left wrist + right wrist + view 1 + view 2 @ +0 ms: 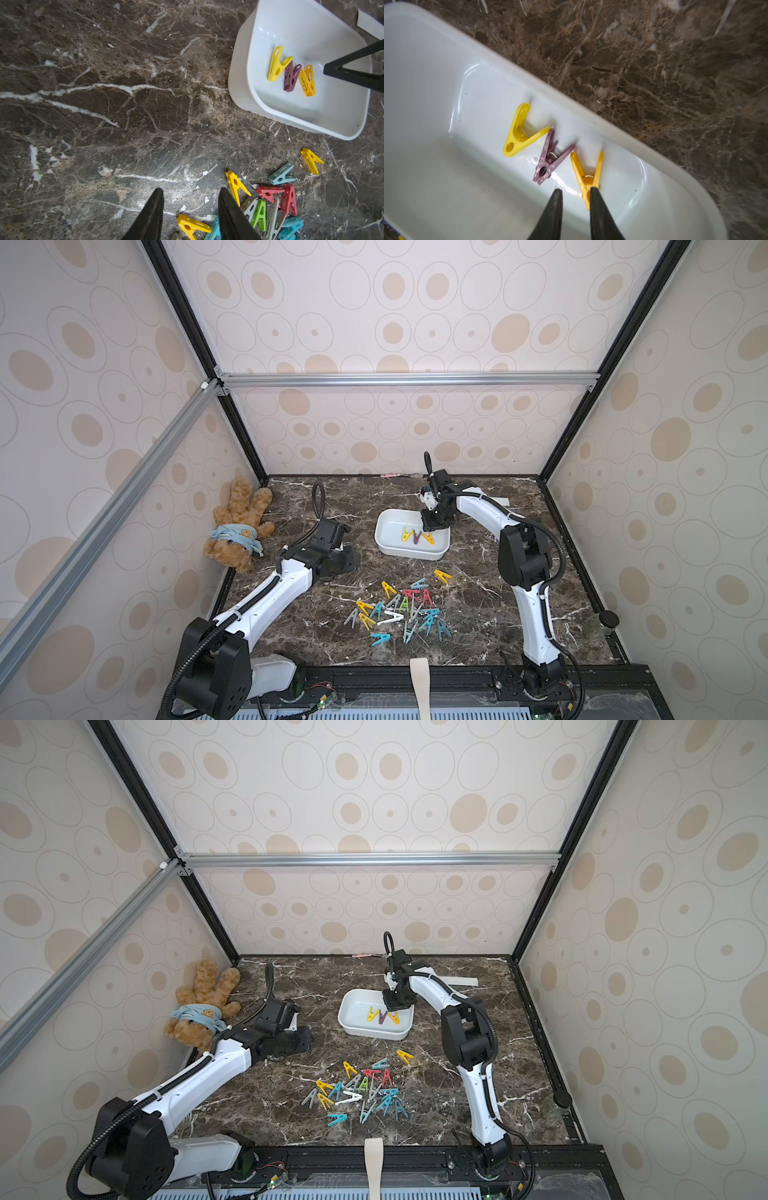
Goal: Put the clothespins into the storage box
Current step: Place the clothespin in the storage box, then pick up the clothespin from the center of the board.
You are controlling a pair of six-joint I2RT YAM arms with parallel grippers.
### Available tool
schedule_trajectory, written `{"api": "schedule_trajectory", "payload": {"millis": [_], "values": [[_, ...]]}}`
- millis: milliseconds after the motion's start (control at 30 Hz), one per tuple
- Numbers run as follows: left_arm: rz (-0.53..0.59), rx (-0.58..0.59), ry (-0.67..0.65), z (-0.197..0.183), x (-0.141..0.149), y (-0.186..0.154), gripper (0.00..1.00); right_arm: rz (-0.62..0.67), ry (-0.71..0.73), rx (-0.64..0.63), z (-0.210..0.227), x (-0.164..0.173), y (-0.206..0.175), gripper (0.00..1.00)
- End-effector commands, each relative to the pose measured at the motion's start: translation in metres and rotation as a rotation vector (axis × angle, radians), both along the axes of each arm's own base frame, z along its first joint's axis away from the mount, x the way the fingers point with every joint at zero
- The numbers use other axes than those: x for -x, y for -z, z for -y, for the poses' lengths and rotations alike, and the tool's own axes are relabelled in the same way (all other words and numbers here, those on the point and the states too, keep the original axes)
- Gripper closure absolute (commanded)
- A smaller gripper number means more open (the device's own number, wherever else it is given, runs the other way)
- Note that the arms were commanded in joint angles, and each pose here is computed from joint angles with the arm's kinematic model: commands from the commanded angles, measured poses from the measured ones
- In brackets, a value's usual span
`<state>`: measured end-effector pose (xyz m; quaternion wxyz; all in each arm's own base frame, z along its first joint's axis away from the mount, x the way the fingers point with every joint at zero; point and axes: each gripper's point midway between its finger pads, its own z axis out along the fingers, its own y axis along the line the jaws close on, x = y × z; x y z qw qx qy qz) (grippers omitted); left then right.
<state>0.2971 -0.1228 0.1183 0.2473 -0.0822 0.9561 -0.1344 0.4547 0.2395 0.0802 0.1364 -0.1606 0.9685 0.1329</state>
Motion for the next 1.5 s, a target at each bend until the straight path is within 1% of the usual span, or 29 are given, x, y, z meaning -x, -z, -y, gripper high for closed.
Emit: {"api": "schedule_trajectory", "payload": {"millis": [0,133,233,367,467,600,667,767,833,1000,1100,1233,1333,1467], "values": [[-0.001,0.010,-0.018,-0.004,0.006,-0.003,0.56,0.061,-0.005,-0.046,0.000,0.013,-0.047,0.72],[-0.015,0.006,0.023,0.002,0.012,0.004,0.60,0.085,-0.019,-0.100,-0.006,0.035,-0.065,0.71],[-0.058,0.033,0.065,0.016,0.020,0.016,0.63,0.090,-0.039,-0.113,-0.011,0.060,-0.073,0.70],[-0.087,0.042,0.106,0.041,0.029,0.026,0.64,0.104,-0.069,-0.128,-0.021,0.090,-0.070,0.70],[-0.117,0.027,0.076,0.047,0.043,0.038,0.64,0.076,-0.085,-0.138,-0.029,0.108,-0.065,0.70],[-0.158,0.023,0.036,0.036,0.066,0.053,0.65,0.061,-0.098,-0.168,-0.036,0.122,-0.060,0.70],[-0.191,0.013,0.053,0.034,0.077,0.061,0.67,0.056,-0.106,-0.180,-0.038,0.125,-0.058,0.71],[-0.230,-0.045,0.067,0.024,0.091,0.066,0.67,0.046,-0.114,-0.192,-0.040,0.127,-0.057,0.72],[-0.242,-0.072,0.059,0.017,0.098,0.067,0.71,0.041,-0.118,-0.197,-0.042,0.128,-0.056,0.73],[-0.285,-0.048,0.067,0.019,0.119,0.076,0.72,0.038,-0.114,-0.205,-0.043,0.129,-0.054,0.73],[-0.303,-0.059,0.079,0.020,0.130,0.082,0.72,0.039,-0.113,-0.218,-0.045,0.128,-0.055,0.74],[-0.309,-0.082,0.083,0.018,0.136,0.087,0.72,0.034,-0.117,-0.224,-0.047,0.128,-0.055,0.75],[-0.309,-0.111,0.078,0.013,0.136,0.090,0.72,0.038,-0.116,-0.225,-0.047,0.128,-0.057,0.75],[-0.314,-0.116,0.100,0.017,0.134,0.094,0.72,0.043,-0.111,-0.229,-0.048,0.127,-0.058,0.75]]}}
